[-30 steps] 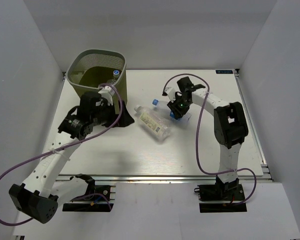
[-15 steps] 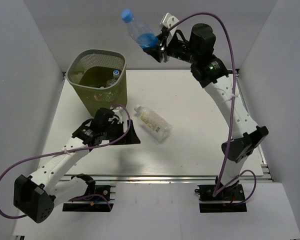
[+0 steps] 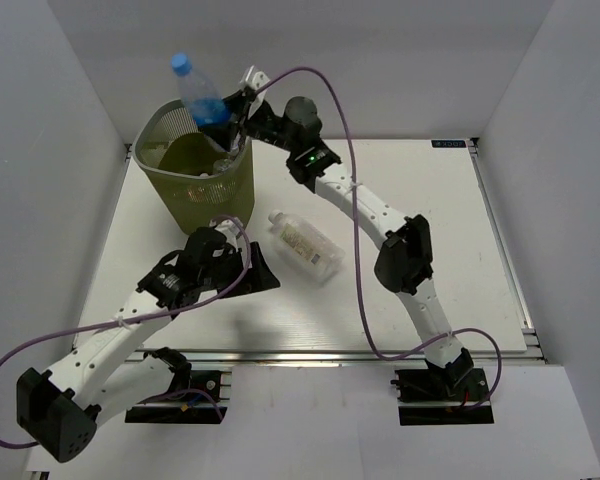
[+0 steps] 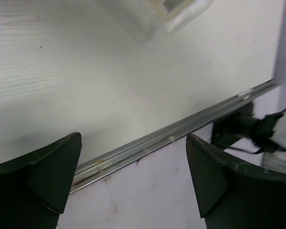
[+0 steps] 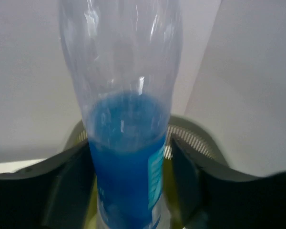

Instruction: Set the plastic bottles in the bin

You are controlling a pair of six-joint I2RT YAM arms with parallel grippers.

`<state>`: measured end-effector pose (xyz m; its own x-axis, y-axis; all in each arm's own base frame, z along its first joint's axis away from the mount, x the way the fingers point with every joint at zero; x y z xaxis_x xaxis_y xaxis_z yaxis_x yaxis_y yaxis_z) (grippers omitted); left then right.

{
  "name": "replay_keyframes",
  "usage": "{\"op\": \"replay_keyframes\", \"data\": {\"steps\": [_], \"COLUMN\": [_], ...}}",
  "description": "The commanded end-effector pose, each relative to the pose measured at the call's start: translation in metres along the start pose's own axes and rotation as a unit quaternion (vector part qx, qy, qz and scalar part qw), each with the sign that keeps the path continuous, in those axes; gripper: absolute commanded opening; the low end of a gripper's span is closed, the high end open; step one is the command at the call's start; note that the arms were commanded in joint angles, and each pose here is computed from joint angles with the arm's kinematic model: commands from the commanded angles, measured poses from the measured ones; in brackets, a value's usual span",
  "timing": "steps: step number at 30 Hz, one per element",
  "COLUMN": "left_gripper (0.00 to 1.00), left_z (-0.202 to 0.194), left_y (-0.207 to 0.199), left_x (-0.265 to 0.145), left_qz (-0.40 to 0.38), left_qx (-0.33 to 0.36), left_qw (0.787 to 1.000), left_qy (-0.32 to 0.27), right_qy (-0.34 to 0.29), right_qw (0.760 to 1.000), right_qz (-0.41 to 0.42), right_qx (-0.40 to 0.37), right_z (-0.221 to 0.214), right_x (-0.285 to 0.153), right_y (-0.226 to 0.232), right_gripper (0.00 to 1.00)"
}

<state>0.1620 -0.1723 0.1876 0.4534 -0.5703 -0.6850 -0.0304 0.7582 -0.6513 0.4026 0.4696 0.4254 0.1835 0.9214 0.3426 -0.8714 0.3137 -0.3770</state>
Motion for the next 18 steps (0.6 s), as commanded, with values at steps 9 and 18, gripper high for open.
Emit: {"op": "replay_keyframes", "data": {"steps": [9, 18], "left_gripper": [1.00, 1.00], "left_z": [0.015, 0.047], "left_y": [-0.025, -0.068], "left_x": [0.018, 0.056], "left_qz": [-0.051, 0.015], "left_qx": [-0.099, -0.132], "left_qw": [0.993, 0.990], "left_qy": [-0.041, -0.051], "right_qy": [-0.071, 0.185], "right_qw": [0.995, 0.955], "right_qz": [-0.057, -0.223], "right_qx": [-0.046, -0.064], "right_z": [0.075, 0.087], "right_x": [0.001, -0.126], "right_y": [-0.010, -0.095], "right_gripper": [0.90, 0.43]}}
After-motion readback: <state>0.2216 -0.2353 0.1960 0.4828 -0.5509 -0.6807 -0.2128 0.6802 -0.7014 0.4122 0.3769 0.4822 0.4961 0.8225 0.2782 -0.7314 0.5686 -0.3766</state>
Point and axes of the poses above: each gripper's point midway between its finger pads, its own x axis out along the fingers, its own y axis along the line the jaws close on, z = x × y, the point moved 5 cm from there along -x, back along the fingers, and after that the axes turned 12 degrees about -x, right-handed, at the moved point
